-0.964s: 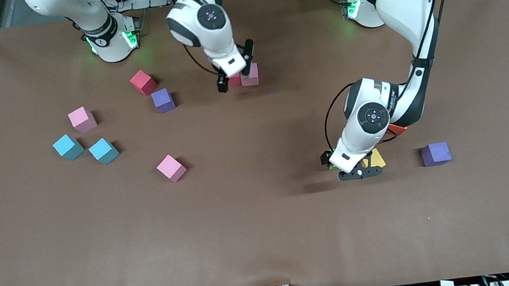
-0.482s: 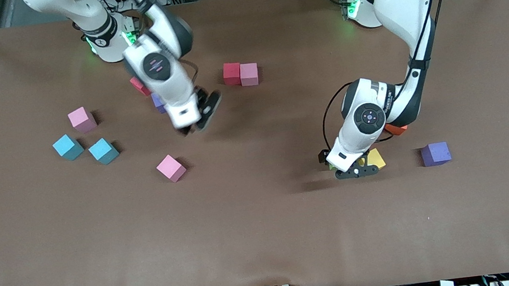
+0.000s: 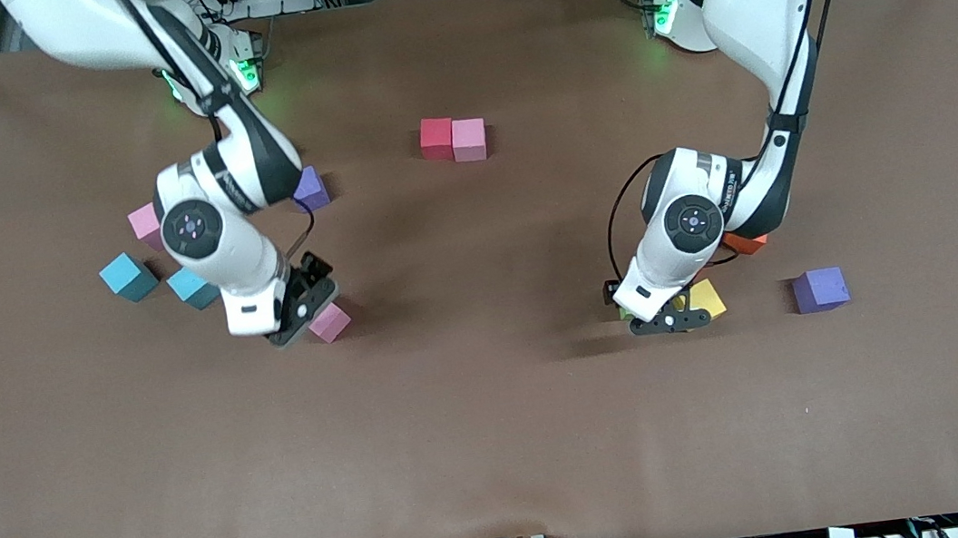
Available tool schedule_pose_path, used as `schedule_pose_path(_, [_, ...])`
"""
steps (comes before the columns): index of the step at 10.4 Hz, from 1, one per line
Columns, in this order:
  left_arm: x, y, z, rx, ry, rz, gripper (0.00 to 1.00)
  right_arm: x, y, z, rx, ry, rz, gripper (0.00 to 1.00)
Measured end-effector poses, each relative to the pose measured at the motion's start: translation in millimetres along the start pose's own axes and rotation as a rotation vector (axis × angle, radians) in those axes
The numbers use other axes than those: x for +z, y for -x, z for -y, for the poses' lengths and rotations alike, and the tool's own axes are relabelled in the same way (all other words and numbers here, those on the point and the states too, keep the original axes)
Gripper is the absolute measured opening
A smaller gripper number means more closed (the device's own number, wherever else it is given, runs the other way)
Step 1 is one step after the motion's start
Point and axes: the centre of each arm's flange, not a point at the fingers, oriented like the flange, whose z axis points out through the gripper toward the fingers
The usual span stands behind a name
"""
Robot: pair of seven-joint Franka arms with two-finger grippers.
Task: Form number 2 with 11 blocks
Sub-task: 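Grasp the light pink block with the right gripper while the left gripper lifts green, then carry the green block with the left gripper and lower it against the pink block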
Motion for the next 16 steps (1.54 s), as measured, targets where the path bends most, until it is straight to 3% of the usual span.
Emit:
schedule_pose_path(2, [1,1,0,0.031,-0.001,0.003,0.61,18,-10,-6,0.003,-0.002,0.008,1.0])
schedule_pose_path(10, [-2,2,-3,0.24,0.001,0.003,0.61,46,-7,1,-0.004,-0.018,0.048,1.0])
schedule_pose_path(13, [-16,16,-22,0.463,0.013,0.045,0.61,47,-10,11,-0.019,-0.019,0.05,1.0])
schedule_pose_path(16, [-31,53,-49,0.668,0.017,0.07,0.61,52,-7,13,-0.02,-0.019,0.052,1.0])
